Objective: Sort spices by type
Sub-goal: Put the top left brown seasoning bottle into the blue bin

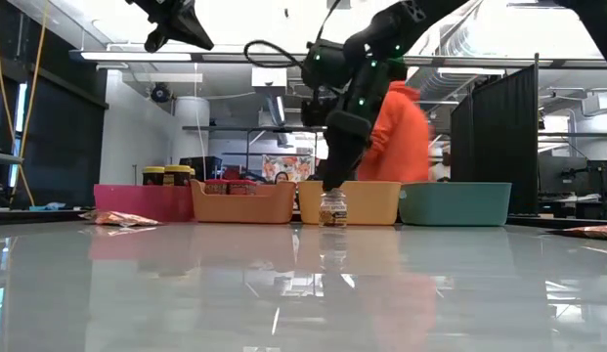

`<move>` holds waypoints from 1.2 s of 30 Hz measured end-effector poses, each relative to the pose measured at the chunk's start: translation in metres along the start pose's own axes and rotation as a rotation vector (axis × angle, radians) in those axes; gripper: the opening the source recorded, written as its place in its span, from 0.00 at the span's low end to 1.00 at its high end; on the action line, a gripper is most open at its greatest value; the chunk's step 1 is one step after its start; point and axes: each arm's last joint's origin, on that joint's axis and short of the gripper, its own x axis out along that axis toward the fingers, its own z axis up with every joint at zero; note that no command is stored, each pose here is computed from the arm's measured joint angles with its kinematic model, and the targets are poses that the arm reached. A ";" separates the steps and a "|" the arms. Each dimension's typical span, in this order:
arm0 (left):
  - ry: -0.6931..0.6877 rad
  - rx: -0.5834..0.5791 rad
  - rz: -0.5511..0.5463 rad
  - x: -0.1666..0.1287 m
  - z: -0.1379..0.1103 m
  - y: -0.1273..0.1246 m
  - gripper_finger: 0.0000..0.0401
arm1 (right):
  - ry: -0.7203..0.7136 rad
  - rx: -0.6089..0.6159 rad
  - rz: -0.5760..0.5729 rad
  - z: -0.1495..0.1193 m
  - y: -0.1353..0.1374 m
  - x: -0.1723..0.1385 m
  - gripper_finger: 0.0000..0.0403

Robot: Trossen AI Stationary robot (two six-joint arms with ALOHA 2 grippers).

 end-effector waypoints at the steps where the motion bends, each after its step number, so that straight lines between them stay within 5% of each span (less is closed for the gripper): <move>1: 0.000 0.000 0.000 0.000 0.000 0.000 0.00 | 0.007 -0.001 -0.001 0.000 0.000 0.002 0.95; 7: 0.001 0.008 0.000 0.000 0.000 0.000 0.00 | 0.028 0.025 -0.018 -0.002 -0.001 0.017 0.86; 16: 0.001 0.026 0.000 0.000 0.000 0.000 0.00 | 0.045 0.054 -0.028 -0.003 -0.001 0.025 0.46; 20: 0.000 0.028 0.000 0.000 0.000 0.000 0.00 | 0.023 0.036 0.019 -0.002 -0.002 -0.001 0.42; 26: 0.001 0.028 -0.001 0.000 0.000 0.000 0.00 | -0.099 0.066 -0.014 -0.007 -0.019 -0.085 0.42; 32: 0.003 0.028 -0.009 0.000 0.000 0.000 0.00 | -0.133 0.269 -0.255 -0.040 -0.068 -0.145 0.42; 36: 0.019 0.026 -0.006 0.000 -0.002 0.000 0.00 | -0.083 0.610 -0.371 -0.081 -0.110 -0.146 0.42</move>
